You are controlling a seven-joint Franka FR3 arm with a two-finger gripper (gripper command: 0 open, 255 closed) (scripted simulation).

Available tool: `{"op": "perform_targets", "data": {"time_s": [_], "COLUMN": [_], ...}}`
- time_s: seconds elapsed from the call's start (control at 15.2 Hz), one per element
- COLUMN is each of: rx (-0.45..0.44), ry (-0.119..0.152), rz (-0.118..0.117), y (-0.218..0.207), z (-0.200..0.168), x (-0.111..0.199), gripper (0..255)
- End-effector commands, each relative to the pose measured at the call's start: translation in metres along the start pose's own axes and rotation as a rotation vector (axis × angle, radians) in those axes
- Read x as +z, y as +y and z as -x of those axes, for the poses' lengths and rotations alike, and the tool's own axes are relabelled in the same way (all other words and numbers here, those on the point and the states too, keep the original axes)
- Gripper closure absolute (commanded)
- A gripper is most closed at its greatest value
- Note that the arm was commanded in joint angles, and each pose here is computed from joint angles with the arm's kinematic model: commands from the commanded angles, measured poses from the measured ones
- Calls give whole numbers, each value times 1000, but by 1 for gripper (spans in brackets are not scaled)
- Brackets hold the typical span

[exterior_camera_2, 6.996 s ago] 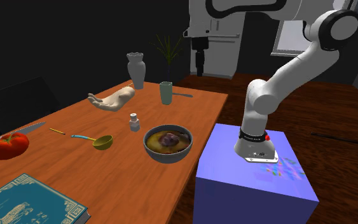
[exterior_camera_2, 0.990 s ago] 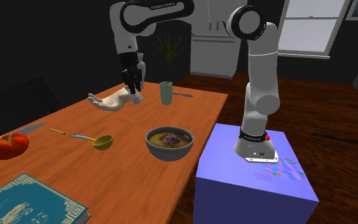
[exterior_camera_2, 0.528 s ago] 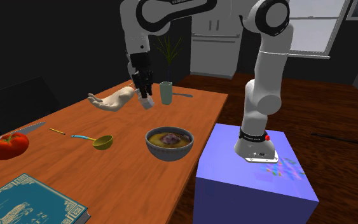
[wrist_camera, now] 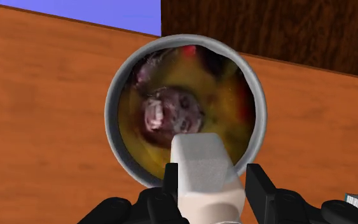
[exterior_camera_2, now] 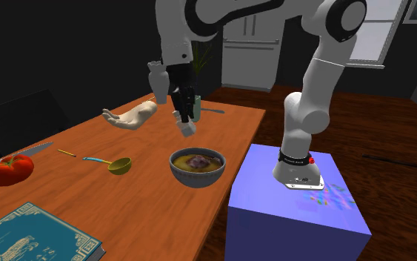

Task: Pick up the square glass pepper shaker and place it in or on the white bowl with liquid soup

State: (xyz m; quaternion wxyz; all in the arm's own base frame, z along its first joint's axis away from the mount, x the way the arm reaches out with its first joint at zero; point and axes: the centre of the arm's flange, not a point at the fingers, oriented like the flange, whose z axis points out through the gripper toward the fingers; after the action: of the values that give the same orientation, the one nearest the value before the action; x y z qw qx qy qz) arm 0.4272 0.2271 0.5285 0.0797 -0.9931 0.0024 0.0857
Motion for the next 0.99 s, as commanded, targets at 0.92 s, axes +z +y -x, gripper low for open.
{"op": "perform_targets", "data": {"time_s": [0.92], "rx": [1], "ry": [0], "rz": [0], "y": [-16], "z": [38], "x": [71], "gripper": [255]}}
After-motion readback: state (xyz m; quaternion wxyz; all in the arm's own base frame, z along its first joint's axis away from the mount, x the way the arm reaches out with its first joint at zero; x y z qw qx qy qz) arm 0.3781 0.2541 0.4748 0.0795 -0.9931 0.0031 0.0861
